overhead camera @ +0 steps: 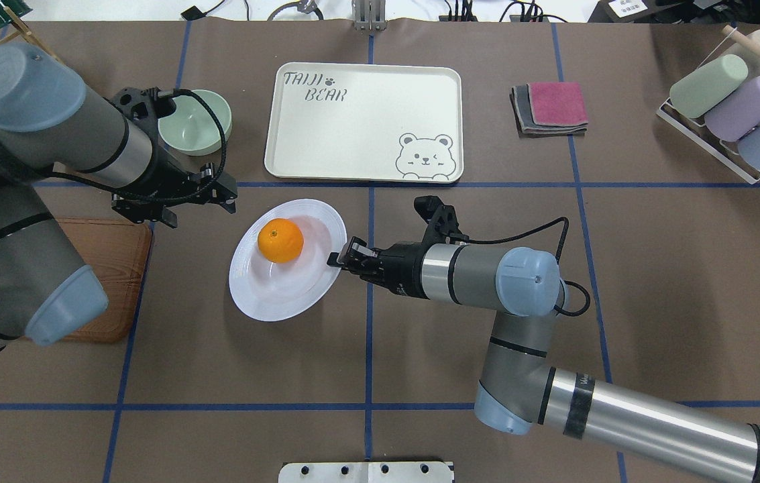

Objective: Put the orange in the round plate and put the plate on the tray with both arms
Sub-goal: 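Open and withdraw the left gripper while the right gripper holds the plate, then slide the plate with the right gripper onto the bear tray while the left arm retracts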

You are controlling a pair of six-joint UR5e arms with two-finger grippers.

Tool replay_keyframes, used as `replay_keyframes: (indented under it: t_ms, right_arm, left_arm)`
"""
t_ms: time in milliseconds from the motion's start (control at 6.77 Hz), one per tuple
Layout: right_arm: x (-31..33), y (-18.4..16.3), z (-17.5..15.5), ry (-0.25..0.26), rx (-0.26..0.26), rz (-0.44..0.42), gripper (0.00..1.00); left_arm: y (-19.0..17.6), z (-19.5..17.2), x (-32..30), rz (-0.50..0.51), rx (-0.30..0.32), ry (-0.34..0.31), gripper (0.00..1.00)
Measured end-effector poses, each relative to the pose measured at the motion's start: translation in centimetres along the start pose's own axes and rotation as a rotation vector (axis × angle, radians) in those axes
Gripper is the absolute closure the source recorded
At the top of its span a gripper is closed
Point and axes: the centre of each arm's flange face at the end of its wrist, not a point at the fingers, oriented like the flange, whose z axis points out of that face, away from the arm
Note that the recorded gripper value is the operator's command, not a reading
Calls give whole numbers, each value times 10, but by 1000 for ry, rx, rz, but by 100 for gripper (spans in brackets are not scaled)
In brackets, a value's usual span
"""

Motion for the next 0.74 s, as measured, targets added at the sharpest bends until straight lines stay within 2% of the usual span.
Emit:
replay_keyframes:
  t_ms: [148,295,443,739]
  right_arm:
    - [-6,-1,-2,-14,7,10,100]
    - [-17,-7,-4,-40,38,29,100]
    - [-33,-19,-6,-83,109,68,100]
    - [-56,-56,3,-178,329,187,100]
  left_arm:
    - [-6,-15,-15,27,6,-9,3]
    - [-12,-31,-36,76,21,-25,4]
    - [-22,-42,-64,147,39,-51,4]
    - [-56,-59,-129,286,71,-121,4]
